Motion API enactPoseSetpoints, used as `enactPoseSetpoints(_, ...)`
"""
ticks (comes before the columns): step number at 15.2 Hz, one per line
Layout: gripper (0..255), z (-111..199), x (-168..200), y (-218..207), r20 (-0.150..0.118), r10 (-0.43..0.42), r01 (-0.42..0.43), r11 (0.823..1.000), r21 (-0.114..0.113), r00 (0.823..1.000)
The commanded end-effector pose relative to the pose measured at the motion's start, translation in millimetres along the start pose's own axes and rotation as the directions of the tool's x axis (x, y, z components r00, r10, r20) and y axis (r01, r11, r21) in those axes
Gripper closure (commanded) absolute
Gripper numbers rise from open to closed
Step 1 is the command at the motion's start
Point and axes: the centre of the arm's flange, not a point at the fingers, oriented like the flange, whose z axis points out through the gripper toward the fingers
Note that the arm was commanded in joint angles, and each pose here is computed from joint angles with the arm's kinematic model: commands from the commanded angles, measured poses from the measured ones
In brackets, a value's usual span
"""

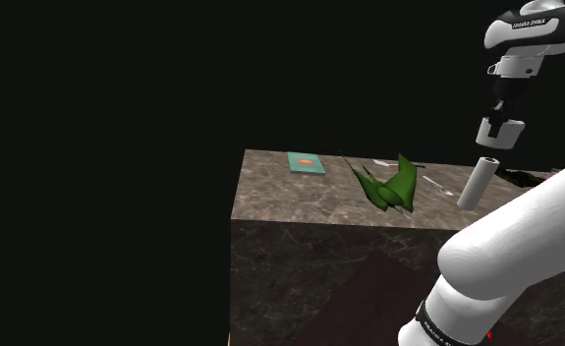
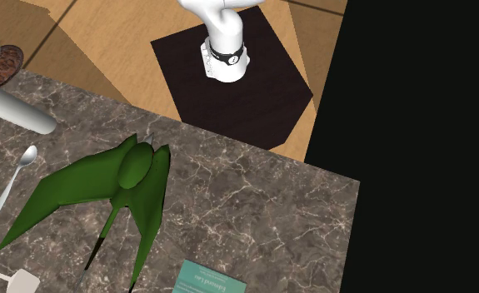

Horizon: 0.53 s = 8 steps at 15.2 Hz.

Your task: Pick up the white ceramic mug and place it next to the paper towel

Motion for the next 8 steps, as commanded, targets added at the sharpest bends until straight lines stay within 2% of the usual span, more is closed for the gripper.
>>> enactPoseSetpoints(1,255,2,-12,24,0.0,-0.002,0.002,1.0,-0.002,1.0)
enactPoseSetpoints(8,255,13,-55,105,0.0,-0.002,0.002,1.0,-0.002,1.0)
